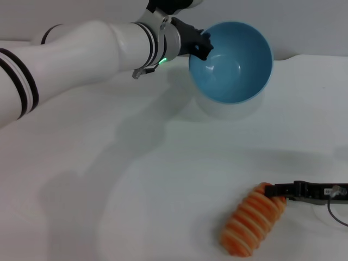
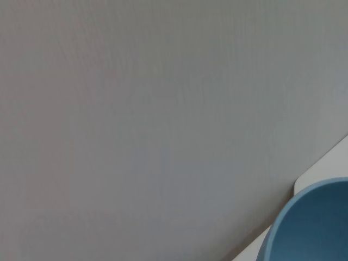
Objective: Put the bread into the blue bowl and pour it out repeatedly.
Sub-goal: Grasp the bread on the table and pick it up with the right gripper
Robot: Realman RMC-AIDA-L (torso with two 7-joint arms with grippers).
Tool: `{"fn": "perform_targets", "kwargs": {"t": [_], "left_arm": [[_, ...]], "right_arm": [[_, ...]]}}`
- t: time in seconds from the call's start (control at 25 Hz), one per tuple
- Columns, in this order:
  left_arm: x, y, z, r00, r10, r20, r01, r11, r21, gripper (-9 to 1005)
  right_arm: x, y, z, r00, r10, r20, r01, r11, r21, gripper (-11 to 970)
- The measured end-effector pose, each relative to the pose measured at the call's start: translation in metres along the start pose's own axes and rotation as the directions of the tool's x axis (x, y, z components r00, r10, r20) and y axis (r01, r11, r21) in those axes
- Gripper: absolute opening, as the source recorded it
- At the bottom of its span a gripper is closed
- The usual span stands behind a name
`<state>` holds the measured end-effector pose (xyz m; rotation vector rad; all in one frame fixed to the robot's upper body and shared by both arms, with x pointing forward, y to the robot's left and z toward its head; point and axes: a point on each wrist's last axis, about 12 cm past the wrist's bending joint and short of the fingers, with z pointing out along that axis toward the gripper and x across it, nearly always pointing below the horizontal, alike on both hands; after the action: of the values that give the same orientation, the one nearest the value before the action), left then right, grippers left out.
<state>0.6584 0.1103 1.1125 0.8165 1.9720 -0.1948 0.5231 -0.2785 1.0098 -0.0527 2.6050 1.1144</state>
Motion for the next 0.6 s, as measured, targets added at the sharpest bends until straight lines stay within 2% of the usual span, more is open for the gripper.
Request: {"fn": "perform_targets", "kwargs": {"t": [0.4, 0.6], "left_arm": [[0.001, 0.001, -0.001, 1.0, -0.003, 0.0, 0.003, 1.0, -0.001, 0], [0.004, 0.004, -0.001, 1.0, -0.01, -0.008, 0.01, 1.0, -0.007, -1]], "right_arm": [[-0.006, 0.007, 0.001, 0.999, -0.052, 0.006, 0.052, 0.998, -0.032, 323], [-0.018, 0.016, -0.015, 0.989, -0.108, 0.1, 0.119, 0.986, -0.112, 289]]}}
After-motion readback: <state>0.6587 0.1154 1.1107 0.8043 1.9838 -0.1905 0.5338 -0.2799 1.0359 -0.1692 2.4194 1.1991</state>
